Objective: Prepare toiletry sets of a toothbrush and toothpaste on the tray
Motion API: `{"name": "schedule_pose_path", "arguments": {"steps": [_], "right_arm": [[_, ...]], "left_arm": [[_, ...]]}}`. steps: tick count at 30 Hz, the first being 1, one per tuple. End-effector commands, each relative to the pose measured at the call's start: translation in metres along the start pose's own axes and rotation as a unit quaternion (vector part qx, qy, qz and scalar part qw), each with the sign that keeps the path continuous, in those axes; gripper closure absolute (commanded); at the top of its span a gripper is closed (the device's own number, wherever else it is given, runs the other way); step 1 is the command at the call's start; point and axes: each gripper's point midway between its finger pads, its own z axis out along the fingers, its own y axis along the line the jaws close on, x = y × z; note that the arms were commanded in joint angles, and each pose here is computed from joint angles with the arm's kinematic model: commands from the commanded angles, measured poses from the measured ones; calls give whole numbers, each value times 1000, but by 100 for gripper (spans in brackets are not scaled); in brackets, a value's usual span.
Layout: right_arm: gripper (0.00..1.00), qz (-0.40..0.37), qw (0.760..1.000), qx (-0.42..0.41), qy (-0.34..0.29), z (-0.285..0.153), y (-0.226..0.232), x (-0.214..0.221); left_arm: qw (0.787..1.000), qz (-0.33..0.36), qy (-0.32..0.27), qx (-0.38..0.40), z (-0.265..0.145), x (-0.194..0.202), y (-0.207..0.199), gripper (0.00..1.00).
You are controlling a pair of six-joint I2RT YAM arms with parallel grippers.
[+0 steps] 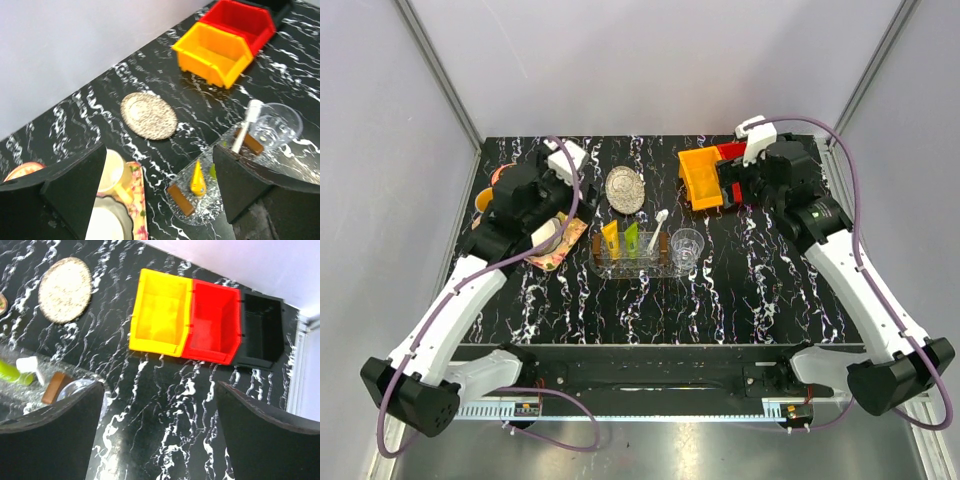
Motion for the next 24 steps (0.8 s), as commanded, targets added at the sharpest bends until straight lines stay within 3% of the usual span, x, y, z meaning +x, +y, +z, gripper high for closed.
{"name": "schedule_pose_path", "arguments": {"steps": [1, 7, 11, 24], "right_arm": [[0, 31, 991, 113, -61, -21, -45, -37], [0, 36, 985, 142, -86, -33, -57, -44], [0, 44, 980, 141, -136, -50, -58, -55], [0, 36, 978, 169, -115, -33, -65, -38]], "left_arm": [[992, -58, -32, -109, -17, -20, 50, 5], [974, -111, -47, -191, -35, -18, 96, 1], [967, -120, -45, -222, -44, -9, 115, 1], [957, -140, -49, -248, -47, 21, 121, 1]]}}
